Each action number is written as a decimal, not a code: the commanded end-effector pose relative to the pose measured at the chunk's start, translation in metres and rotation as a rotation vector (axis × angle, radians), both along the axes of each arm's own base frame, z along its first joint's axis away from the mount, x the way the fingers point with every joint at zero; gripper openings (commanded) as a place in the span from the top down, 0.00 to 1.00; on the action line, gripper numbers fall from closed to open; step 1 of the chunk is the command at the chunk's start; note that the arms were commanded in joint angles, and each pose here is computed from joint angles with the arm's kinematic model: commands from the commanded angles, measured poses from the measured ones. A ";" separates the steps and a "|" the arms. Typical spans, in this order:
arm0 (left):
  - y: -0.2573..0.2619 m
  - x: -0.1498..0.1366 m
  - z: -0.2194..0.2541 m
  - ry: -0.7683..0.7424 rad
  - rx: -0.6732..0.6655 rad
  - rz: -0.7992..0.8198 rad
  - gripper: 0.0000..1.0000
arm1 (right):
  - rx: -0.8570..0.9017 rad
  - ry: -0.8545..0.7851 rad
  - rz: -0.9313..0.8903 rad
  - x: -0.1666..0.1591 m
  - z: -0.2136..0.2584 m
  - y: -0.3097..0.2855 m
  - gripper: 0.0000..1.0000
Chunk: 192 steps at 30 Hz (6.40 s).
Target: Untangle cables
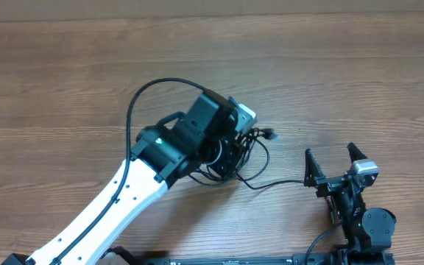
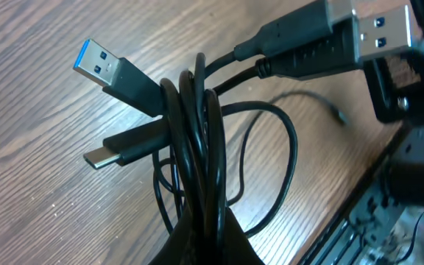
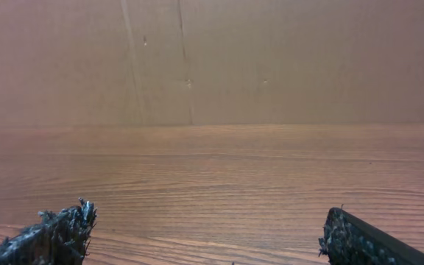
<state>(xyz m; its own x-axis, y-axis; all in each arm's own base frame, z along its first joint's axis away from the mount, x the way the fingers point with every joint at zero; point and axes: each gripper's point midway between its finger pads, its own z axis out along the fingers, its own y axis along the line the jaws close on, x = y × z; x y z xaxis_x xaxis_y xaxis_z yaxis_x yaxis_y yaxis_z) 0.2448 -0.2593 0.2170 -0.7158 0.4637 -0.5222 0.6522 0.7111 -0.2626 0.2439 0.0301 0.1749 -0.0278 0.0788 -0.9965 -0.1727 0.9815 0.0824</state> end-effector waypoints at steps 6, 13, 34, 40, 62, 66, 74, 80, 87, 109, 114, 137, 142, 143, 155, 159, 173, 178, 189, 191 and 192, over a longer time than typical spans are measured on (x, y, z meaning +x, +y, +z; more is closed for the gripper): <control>-0.012 0.004 0.041 0.062 -0.243 0.015 0.96 | 0.010 -0.004 0.014 0.000 -0.001 0.003 0.00; 0.010 0.025 0.050 0.122 -0.338 0.103 0.96 | 0.156 0.028 0.244 -0.014 0.010 0.040 0.00; 0.050 0.062 0.063 0.039 -0.401 0.153 0.96 | 0.412 0.307 0.393 -0.048 0.113 0.069 0.00; 0.045 0.057 0.068 -0.001 -0.414 0.062 0.96 | 0.470 0.351 0.684 -0.065 0.131 0.105 0.00; 0.032 0.090 0.114 -0.143 -0.566 0.115 0.96 | 0.914 0.690 0.705 -0.046 0.130 0.124 0.05; 0.026 0.092 0.113 -0.115 -0.571 0.175 0.96 | 0.913 0.674 0.677 -0.042 0.130 0.127 0.10; -0.005 0.076 0.116 -0.109 -0.578 0.134 0.96 | 0.918 0.681 0.604 -0.034 0.120 0.129 0.11; -0.021 0.064 0.118 -0.090 -0.591 0.106 0.96 | 0.926 0.714 0.515 -0.022 0.104 0.126 0.11; -0.039 0.047 0.119 -0.070 -0.595 0.052 0.96 | 0.935 0.808 0.465 -0.007 0.080 0.130 0.18; -0.059 0.027 0.116 -0.025 -0.598 0.005 0.96 | 0.912 0.868 0.463 0.005 0.062 0.136 0.58; -0.061 0.024 0.117 -0.003 -0.605 0.013 0.96 | 0.912 0.868 0.463 0.005 0.062 0.136 0.64; -0.057 0.038 0.131 0.026 -0.681 0.098 0.96 | 0.836 0.887 0.293 0.009 0.031 0.116 0.89; -0.044 0.052 0.130 0.011 -0.680 0.142 0.96 | 0.828 0.883 0.282 0.010 0.030 0.115 0.89; -0.042 0.053 0.130 0.009 -0.681 0.146 0.96 | 0.821 0.881 0.283 0.010 0.029 0.115 0.89; -0.021 0.072 0.130 -0.006 -0.682 0.207 0.96 | 0.801 0.888 0.199 0.012 0.018 0.104 0.88; -0.018 0.074 0.128 -0.004 -0.678 0.219 0.96 | 0.799 0.891 0.185 0.012 0.016 0.102 0.88; -0.011 0.070 0.111 -0.121 -0.546 0.100 0.96 | 0.774 0.823 0.510 0.001 0.057 0.137 0.72; -0.012 0.066 0.107 -0.122 -0.529 0.072 0.96 | 0.763 0.778 0.663 -0.008 0.079 0.150 0.49; -0.007 0.051 0.087 -0.158 -0.421 -0.058 0.96 | 0.692 0.674 0.870 -0.023 0.110 0.163 0.27; -0.006 0.049 0.084 -0.148 -0.412 -0.061 0.96 | 0.679 0.644 0.834 -0.016 0.109 0.160 0.27; -0.006 0.047 0.083 -0.138 -0.411 -0.063 0.96 | 0.668 0.628 0.817 -0.013 0.108 0.158 0.27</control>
